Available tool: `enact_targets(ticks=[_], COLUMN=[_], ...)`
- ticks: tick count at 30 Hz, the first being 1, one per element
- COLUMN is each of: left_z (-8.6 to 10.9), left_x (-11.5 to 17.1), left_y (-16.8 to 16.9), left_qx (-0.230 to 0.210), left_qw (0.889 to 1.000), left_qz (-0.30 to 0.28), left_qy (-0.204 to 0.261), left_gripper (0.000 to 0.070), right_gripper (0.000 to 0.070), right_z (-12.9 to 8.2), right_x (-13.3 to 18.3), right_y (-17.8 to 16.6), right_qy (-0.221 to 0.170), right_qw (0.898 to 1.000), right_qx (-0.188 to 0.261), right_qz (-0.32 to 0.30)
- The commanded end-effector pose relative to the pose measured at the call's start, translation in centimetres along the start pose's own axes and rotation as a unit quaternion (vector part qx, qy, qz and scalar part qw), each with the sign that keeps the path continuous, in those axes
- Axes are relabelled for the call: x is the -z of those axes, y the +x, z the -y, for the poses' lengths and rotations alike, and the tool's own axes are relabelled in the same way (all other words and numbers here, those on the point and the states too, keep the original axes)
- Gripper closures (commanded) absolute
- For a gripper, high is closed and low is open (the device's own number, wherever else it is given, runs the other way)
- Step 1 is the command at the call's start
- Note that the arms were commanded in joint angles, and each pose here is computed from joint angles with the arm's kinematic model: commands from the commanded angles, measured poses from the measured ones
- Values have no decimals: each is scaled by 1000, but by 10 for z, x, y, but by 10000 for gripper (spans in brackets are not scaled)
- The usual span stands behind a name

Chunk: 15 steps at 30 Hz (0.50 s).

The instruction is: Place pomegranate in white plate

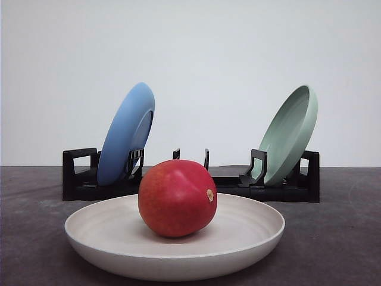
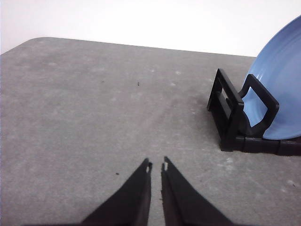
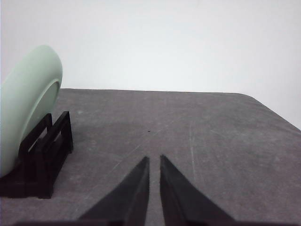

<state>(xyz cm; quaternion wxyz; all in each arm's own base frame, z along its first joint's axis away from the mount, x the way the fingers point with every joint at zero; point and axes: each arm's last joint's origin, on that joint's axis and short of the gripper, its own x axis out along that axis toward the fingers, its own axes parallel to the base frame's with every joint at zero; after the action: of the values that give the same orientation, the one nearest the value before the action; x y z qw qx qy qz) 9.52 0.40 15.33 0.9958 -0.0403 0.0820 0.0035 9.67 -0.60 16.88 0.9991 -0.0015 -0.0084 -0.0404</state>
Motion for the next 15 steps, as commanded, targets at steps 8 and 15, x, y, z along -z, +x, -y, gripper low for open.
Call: enact_targets(ticks=[8, 15], left_z=[0, 0], left_x=[4, 4], left_y=[1, 1], left_qx=[0, 0], left_qw=[1000, 1000], left_qz=[-6, -6], left_qy=[-1, -1], left_gripper=[678, 677], right_gripper=[662, 662], right_z=[0, 0], right_x=[0, 0], right_y=[0, 0], right_qy=[5, 5], right_qw=[1000, 1000], right_qx=[0, 0], right_qz=[3, 3])
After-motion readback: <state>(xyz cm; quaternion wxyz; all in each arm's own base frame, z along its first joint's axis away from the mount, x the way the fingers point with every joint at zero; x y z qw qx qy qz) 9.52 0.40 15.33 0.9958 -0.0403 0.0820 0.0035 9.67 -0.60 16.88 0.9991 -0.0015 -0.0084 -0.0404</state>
